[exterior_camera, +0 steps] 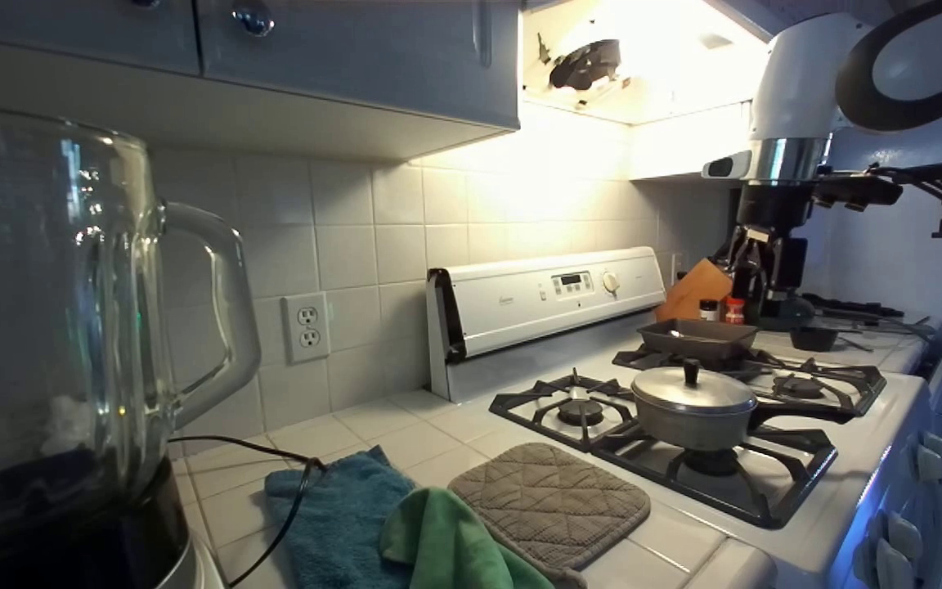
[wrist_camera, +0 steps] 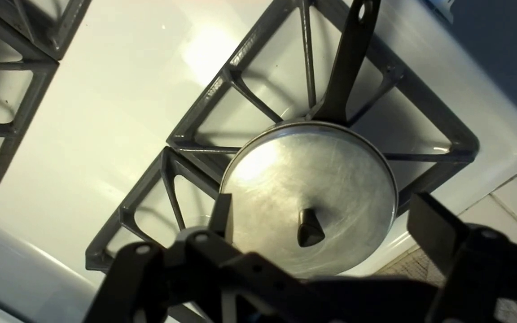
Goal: Pick up the pot from the stove and put it on the counter
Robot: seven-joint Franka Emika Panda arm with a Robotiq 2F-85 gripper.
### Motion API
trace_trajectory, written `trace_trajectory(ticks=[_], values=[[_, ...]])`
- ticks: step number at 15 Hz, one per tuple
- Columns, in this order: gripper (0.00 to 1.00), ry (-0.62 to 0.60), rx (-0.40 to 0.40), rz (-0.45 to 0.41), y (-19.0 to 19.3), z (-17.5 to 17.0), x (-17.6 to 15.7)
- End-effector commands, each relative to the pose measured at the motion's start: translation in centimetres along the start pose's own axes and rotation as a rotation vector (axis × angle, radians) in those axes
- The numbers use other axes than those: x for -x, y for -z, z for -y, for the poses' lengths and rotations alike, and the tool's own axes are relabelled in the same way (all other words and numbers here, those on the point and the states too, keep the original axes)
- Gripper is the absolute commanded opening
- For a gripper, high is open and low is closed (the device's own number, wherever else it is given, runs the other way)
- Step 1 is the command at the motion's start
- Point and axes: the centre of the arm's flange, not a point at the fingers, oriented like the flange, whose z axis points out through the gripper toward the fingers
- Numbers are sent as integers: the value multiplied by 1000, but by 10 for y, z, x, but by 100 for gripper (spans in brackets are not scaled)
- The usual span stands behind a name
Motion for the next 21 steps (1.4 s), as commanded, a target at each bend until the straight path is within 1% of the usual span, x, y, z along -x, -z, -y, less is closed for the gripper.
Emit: trace_trajectory(ticks=[1,5,8,12,16,21], values=[[100,-38,8,-15,-9,6,0],[100,-76,2,10,-18,2,12],[100,-100,-26,39,-37,-3,22],[100,-93,-49,37,-60,-5,30],[100,-83,-78,30,-79,4,33],[100,-120,-109,28,-94,15,48]])
